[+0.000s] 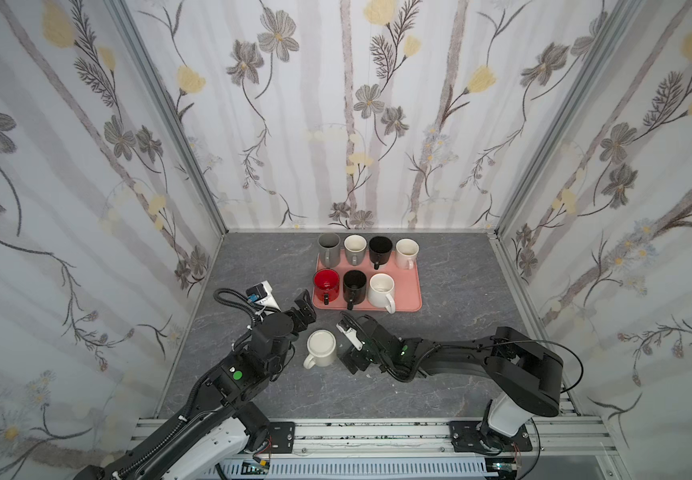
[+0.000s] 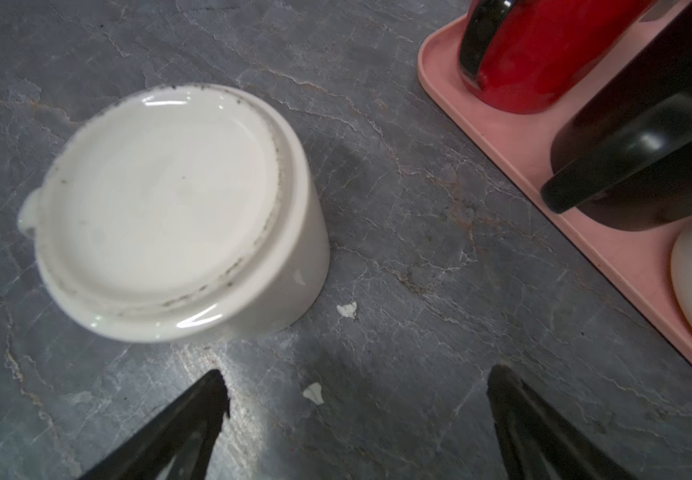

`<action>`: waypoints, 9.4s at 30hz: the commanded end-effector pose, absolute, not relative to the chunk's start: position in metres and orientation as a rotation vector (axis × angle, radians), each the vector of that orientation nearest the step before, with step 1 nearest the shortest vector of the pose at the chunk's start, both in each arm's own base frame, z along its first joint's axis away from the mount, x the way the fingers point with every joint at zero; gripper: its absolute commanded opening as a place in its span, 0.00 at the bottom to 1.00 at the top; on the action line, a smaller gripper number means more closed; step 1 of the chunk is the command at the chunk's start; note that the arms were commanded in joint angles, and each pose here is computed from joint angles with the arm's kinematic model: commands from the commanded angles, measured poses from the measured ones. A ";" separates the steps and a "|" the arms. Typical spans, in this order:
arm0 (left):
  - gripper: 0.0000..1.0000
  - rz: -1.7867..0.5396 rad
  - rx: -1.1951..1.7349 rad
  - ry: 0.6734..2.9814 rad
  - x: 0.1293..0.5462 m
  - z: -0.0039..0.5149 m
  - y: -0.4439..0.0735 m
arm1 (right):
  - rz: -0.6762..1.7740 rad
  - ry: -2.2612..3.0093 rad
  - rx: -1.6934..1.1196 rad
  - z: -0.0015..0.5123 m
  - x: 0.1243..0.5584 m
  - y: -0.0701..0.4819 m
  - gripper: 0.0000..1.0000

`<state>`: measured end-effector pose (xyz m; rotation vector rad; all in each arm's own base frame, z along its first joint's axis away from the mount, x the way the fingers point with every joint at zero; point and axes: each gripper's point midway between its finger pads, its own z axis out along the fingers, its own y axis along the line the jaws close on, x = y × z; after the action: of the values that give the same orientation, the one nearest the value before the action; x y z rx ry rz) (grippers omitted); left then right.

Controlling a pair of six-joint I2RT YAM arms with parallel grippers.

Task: Turn the mug right side up
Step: 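Reach the right gripper to the upside-down cream mug and grasp it, then tip the cream mug up with the right gripper while the left gripper approaches, then grasp the cream mug's handle with the left gripper while the right releases, then lift the cream mug with the left gripper and pass it to the right gripper, then carry the cream mug upright to the tray with the right gripper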

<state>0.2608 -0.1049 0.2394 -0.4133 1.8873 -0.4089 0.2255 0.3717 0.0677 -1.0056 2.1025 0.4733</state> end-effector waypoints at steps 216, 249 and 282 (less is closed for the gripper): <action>0.00 -1.416 0.203 1.262 0.241 0.404 -0.291 | 1.758 1.180 -0.290 0.377 0.227 0.273 0.67; 1.00 -1.311 0.078 1.419 0.257 0.373 -0.275 | 1.325 1.508 -0.151 0.341 0.265 0.245 0.00; 1.00 -0.896 -0.120 1.579 0.261 0.315 -0.194 | 0.049 2.346 -0.079 0.119 0.386 0.168 0.00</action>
<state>0.2598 -0.1975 0.3156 -0.1119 1.5832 -0.9195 0.3706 0.1684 0.1086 -0.1032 2.4120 0.0712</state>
